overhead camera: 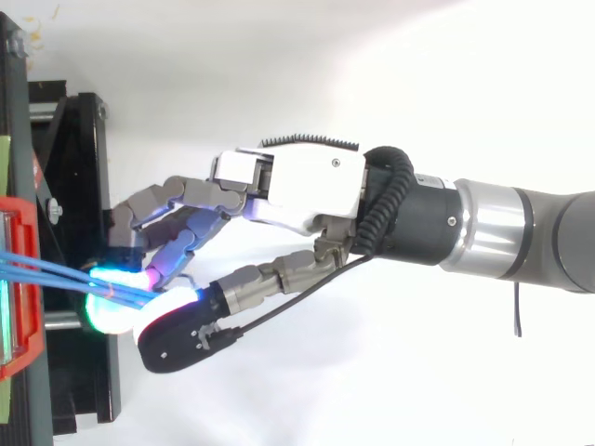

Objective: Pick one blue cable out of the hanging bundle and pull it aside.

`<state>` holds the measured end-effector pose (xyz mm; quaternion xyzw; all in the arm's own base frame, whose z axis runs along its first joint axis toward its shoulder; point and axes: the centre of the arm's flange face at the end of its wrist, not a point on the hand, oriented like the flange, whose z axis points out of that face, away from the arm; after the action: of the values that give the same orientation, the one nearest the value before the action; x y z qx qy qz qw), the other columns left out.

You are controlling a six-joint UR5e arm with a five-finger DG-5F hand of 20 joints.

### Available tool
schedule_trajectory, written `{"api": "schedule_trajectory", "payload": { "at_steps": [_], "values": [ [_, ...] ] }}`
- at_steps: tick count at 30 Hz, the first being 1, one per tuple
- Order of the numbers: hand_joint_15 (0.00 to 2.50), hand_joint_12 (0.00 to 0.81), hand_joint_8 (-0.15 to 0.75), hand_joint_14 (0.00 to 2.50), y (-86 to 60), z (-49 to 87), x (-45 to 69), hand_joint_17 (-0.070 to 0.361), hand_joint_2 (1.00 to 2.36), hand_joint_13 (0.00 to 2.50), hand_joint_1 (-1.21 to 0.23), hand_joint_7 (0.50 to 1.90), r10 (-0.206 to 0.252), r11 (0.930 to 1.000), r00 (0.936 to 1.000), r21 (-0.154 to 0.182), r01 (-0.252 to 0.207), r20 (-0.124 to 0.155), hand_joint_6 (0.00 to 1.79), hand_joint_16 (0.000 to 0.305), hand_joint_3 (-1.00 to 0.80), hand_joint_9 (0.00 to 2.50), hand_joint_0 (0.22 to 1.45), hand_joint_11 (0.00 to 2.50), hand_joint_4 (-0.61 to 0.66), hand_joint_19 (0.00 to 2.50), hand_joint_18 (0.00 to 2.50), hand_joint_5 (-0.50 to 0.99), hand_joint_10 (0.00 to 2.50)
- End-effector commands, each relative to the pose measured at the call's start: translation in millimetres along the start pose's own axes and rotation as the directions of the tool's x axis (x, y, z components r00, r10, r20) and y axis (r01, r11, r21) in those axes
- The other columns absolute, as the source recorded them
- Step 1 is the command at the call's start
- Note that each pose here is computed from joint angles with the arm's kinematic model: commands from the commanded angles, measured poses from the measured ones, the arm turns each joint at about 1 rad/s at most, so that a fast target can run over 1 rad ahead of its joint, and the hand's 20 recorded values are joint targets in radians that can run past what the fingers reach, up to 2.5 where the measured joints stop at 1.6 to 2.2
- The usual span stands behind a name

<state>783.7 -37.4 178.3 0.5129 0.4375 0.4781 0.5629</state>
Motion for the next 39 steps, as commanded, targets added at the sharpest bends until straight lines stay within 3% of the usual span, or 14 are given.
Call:
{"api": "schedule_trajectory", "payload": {
  "at_steps": [1,5,7,10,12,15,22,30,33,34,38,39],
  "values": [
    [0.31,0.354,0.313,0.01,-0.5,-1.4,0.1,0.108,1.02,0.56,-0.78,1.03,0.004,0.9999,1.0000,0.014,-0.004,-0.006,0.88,0.048,-0.23,0.85,0.58,0.31,0.12,0.44,0.42,-0.13,0.01],
    [0.32,0.352,0.310,0.01,8.7,-0.9,-0.3,0.108,1.02,0.57,-0.82,1.04,0.004,1.0000,1.0000,0.004,-0.004,-0.003,0.89,0.048,-0.22,0.85,0.60,0.33,0.09,0.44,0.43,-0.14,0.01],
    [0.32,0.352,0.311,0.01,20.4,-0.4,0.2,0.108,1.02,0.58,-0.84,1.06,0.006,0.9999,1.0000,-0.011,-0.006,0.001,0.90,0.048,-0.21,0.85,0.62,0.34,0.07,0.44,0.45,-0.14,0.01],
    [0.32,0.351,0.312,0.01,27.4,0.0,-1.1,0.108,1.02,0.58,-0.86,1.01,0.007,0.9998,1.0000,-0.019,-0.007,0.003,0.92,0.048,-0.22,0.85,0.64,0.35,0.04,0.43,0.46,-0.15,0.01],
    [0.33,0.350,0.306,0.01,27.0,-0.6,0.0,0.107,1.01,0.59,-0.86,0.92,0.004,0.9999,1.0000,-0.015,-0.004,0.001,0.92,0.048,-0.33,0.86,0.65,0.35,0.08,0.44,0.48,-0.15,0.01],
    [0.34,0.352,0.311,0.01,27.0,-0.6,0.0,0.108,1.00,0.61,-0.80,0.95,0.007,0.9999,1.0000,-0.015,-0.007,0.001,0.91,0.048,-0.50,0.90,0.58,0.36,0.11,0.46,0.49,-0.14,0.01],
    [0.35,0.371,0.336,0.01,26.1,-1.4,0.0,0.115,1.00,0.64,-0.64,0.97,0.009,0.9999,1.0000,-0.006,-0.009,-0.002,0.89,0.051,-0.50,0.95,0.52,0.34,0.12,0.49,0.51,-0.12,0.01],
    [0.36,0.356,0.333,0.01,26.1,-1.2,-2.4,0.107,1.01,0.67,-0.56,1.05,0.009,0.9999,1.0000,-0.006,-0.009,0.001,0.88,0.047,-0.43,1.00,0.58,0.36,0.11,0.51,0.53,-0.11,0.01],
    [0.37,0.358,0.330,0.01,28.8,0.8,-4.1,0.106,1.01,0.68,-0.66,1.05,0.013,0.9998,0.9999,-0.012,-0.013,0.002,0.89,0.047,-0.33,0.99,0.60,0.39,0.12,0.51,0.54,-0.12,0.01],
    [0.38,0.360,0.327,0.01,30.1,1.8,-5.1,0.106,1.01,0.68,-0.80,0.99,0.017,0.9997,0.9998,-0.015,-0.017,0.004,0.92,0.047,-0.30,0.96,0.63,0.40,0.10,0.50,0.55,-0.14,0.01],
    [0.37,0.354,0.316,0.02,33.6,4.7,-11.5,0.105,1.01,0.66,-0.90,1.00,0.033,0.9993,0.9994,-0.020,-0.033,0.011,0.94,0.046,-0.33,0.92,0.69,0.43,0.01,0.48,0.57,-0.15,0.01],
    [0.37,0.349,0.305,0.01,33.4,4.7,-12.8,0.104,1.01,0.66,-0.92,0.99,0.036,0.9992,0.9993,-0.018,-0.035,0.013,0.94,0.046,-0.42,0.90,0.73,0.43,-0.01,0.46,0.59,-0.16,0.01]
  ]
}}
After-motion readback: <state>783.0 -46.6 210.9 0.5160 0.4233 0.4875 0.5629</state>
